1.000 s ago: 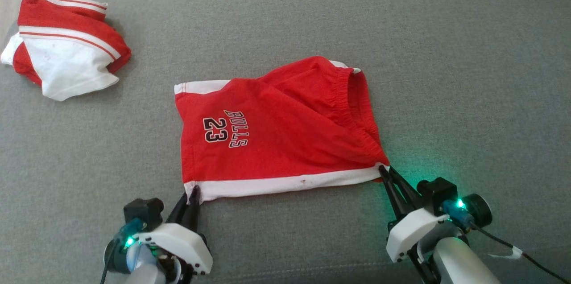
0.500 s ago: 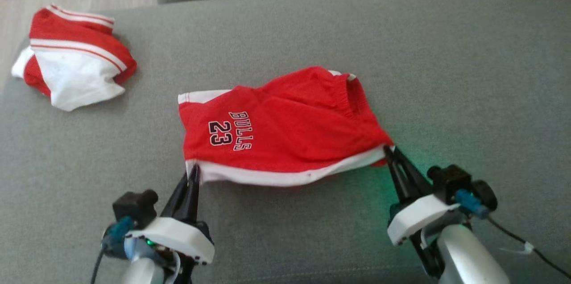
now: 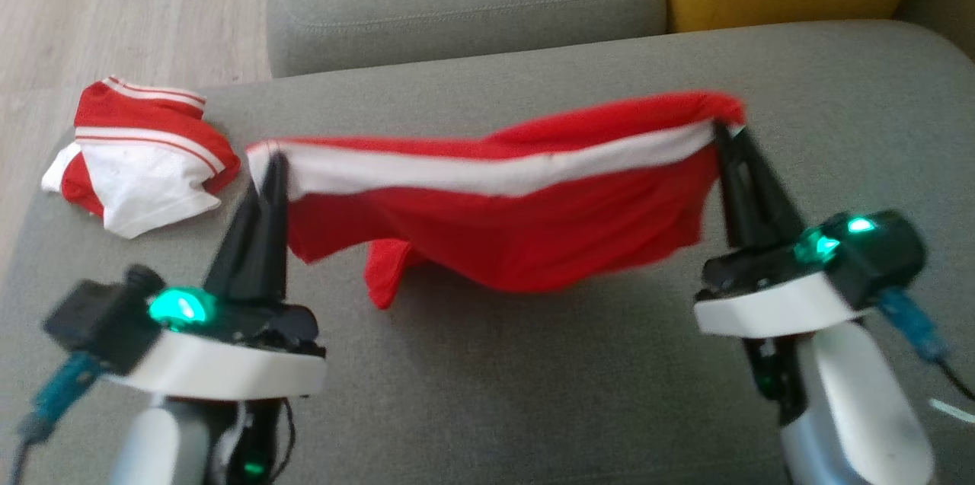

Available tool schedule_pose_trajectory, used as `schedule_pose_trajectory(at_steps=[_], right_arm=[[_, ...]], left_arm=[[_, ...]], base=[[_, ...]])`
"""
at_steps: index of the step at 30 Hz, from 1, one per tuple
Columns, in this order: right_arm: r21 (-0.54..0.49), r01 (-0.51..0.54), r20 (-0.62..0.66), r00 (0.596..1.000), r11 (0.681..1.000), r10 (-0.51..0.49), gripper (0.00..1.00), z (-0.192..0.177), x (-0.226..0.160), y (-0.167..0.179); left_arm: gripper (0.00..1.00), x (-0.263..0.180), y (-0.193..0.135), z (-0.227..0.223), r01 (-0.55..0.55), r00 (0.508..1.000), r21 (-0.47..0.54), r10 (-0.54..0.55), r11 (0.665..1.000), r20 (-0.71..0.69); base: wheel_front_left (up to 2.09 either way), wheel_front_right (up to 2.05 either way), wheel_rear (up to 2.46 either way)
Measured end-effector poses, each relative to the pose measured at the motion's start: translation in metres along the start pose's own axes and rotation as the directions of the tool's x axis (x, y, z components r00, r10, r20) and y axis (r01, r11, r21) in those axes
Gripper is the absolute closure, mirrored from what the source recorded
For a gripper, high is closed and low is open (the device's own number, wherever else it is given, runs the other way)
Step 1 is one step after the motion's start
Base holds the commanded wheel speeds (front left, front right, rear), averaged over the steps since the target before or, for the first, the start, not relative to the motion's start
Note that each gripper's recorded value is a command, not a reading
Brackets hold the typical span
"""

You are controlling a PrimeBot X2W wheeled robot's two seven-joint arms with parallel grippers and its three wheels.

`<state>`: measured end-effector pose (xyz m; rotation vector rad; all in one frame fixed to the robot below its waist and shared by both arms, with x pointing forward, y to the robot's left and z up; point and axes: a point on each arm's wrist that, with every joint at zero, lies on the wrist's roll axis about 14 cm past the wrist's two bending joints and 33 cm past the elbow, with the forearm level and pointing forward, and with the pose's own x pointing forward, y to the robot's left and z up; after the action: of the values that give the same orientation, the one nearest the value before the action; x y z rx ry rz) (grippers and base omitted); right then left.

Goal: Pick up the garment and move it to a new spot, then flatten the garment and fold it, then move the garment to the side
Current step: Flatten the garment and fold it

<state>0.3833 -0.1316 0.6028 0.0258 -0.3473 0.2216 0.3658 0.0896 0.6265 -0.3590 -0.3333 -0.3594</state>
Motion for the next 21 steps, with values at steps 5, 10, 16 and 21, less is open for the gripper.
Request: schedule_pose_trajectory(at_steps=[5,10,16,21], right_arm=[[-0.036,0.012,0.168,0.986,0.999,-0.006,1.0,0.056,0.002,-0.006],[-0.085,0.021,0.242,0.97,0.996,0.001,1.0,0.09,0.003,-0.012],[-0.1,-0.013,0.128,0.991,0.995,0.026,1.0,0.062,0.022,-0.014],[-0.099,-0.096,0.007,0.995,0.99,0.098,1.0,0.018,0.072,-0.009]], left_arm=[[1.0,0.01,-0.025,0.052,0.102,0.989,0.051,-0.107,0.993,0.104],[1.0,0.024,-0.049,0.103,0.19,0.953,0.119,-0.212,0.975,0.214],[1.0,0.063,-0.037,0.094,0.208,0.965,0.123,-0.224,0.97,0.14],[1.0,0.111,-0.008,0.044,0.198,0.98,0.114,-0.198,0.974,-0.007]], base=[[0.0,0.0,0.0],[0.0,0.0,0.0],[0.0,0.0,0.0],[0.0,0.0,0.0]])
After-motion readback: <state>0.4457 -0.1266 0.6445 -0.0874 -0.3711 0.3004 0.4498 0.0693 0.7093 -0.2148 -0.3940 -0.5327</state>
